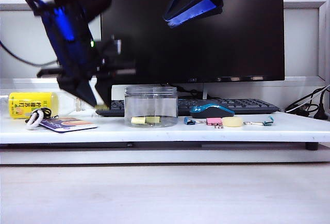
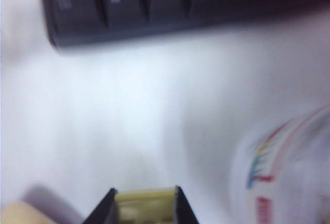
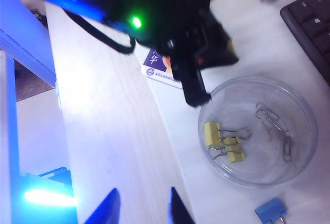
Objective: Pick up the clips with the largest number of clips of the same color on the table and place them in a round transparent plastic box.
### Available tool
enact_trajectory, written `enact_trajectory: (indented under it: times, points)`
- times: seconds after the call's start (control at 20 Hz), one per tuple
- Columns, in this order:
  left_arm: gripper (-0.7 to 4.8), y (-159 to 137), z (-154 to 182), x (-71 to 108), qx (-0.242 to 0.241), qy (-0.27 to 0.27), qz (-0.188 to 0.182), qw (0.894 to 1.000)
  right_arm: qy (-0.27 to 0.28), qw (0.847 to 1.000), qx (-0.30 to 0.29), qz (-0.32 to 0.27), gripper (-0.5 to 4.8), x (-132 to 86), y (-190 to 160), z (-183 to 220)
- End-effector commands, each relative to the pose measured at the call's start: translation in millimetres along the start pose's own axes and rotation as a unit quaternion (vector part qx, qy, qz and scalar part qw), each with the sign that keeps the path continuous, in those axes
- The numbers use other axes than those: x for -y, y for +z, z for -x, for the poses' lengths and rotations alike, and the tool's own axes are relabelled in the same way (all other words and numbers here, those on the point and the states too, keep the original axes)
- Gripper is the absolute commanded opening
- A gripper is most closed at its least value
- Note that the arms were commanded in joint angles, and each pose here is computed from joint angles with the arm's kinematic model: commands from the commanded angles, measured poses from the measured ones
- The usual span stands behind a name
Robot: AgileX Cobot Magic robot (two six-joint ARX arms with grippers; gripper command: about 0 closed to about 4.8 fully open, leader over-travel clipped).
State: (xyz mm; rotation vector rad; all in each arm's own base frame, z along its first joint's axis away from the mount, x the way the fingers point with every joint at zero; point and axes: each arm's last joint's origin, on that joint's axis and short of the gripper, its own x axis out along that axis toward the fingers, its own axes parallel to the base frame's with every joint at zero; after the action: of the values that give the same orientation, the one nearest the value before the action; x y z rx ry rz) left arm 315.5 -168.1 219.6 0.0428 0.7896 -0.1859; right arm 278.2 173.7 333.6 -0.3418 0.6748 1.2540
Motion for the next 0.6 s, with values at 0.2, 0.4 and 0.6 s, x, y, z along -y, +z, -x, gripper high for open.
enact_trajectory:
  times: [0.2, 0.4, 0.6]
  points:
    - [0.79, 15.7, 41.9, -4.3, 0.048, -0.014, -0.034, 0.998, -0.057, 0.998, -0.023, 0.01, 1.16, 3.5, -0.7, 3.5]
    - [0.79, 25.0, 81.4, -6.5, 0.085, -0.083, -0.058, 0.991, -0.067, 0.997, -0.026, 0.013, 1.16, 4.2, -0.5, 3.5]
    - [0.79, 25.8, 93.4, -2.6, 0.09, -0.182, -0.104, 0.974, -0.091, 0.995, -0.033, 0.017, 1.16, 6.1, -0.2, 4.1]
